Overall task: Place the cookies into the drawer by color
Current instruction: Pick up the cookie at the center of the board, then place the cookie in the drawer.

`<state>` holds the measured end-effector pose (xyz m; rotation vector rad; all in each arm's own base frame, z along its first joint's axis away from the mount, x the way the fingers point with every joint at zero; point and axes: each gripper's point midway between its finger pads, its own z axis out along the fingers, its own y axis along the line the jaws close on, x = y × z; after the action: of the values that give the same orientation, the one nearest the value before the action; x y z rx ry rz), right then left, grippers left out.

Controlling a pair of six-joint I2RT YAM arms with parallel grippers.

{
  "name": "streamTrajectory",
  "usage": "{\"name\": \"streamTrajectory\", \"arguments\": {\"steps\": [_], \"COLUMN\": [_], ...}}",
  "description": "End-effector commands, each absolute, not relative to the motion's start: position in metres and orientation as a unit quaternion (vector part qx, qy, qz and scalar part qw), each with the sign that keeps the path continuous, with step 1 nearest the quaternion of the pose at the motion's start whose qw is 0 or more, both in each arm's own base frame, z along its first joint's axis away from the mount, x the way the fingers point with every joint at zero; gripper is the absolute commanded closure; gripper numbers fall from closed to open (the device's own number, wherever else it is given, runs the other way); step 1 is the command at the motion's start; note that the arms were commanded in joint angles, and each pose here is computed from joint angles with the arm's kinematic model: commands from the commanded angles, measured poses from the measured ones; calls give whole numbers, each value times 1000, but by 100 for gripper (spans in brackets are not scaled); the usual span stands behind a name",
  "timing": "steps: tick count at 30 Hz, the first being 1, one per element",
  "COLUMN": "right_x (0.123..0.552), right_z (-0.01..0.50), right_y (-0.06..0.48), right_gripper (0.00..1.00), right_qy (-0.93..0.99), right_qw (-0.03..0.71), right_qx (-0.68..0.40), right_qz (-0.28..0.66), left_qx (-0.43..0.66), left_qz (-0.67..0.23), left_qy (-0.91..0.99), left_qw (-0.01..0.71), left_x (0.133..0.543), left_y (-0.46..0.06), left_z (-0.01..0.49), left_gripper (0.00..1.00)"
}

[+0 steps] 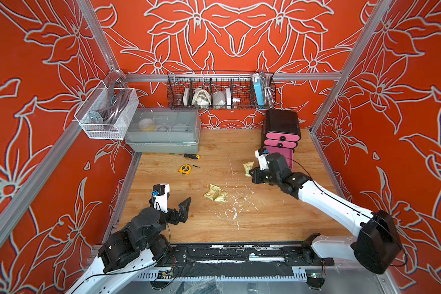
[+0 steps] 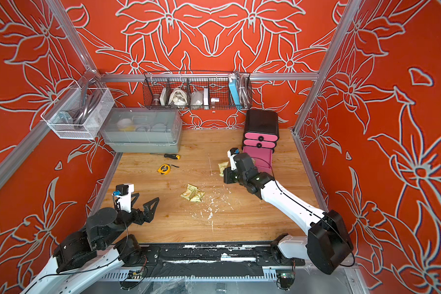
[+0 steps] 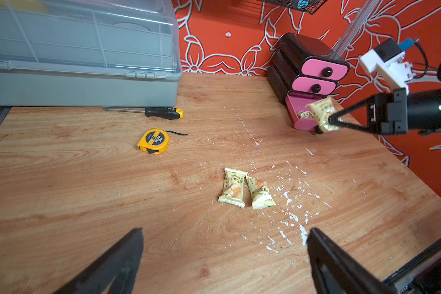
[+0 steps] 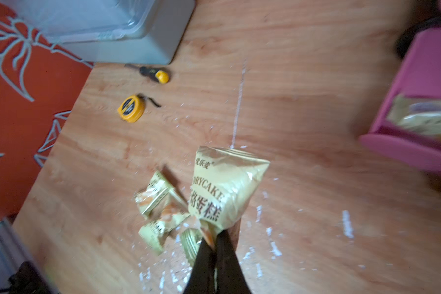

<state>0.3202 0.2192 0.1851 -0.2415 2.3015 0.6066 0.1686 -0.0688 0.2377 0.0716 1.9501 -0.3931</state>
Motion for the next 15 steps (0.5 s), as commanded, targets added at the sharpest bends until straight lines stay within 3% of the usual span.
{"name": "streamTrajectory", "arguments": {"steps": [1,15], "right_x": [341,411], "right_z": [194,150], "right_y": [189,51], "right_gripper": [98,97], "right_qy": [898,925], "right_qw": [380,361], "right_qx": [-94,70], "right_qz": [199,91], "left_qx": [31,33], "left_qz": [-166,-171], "left_qy": [819,818], "left_qw": [548,549], "left_x": [170,169], "left_y": [-70,-71], "left_z": [238,238], "left_gripper": [0,0]}}
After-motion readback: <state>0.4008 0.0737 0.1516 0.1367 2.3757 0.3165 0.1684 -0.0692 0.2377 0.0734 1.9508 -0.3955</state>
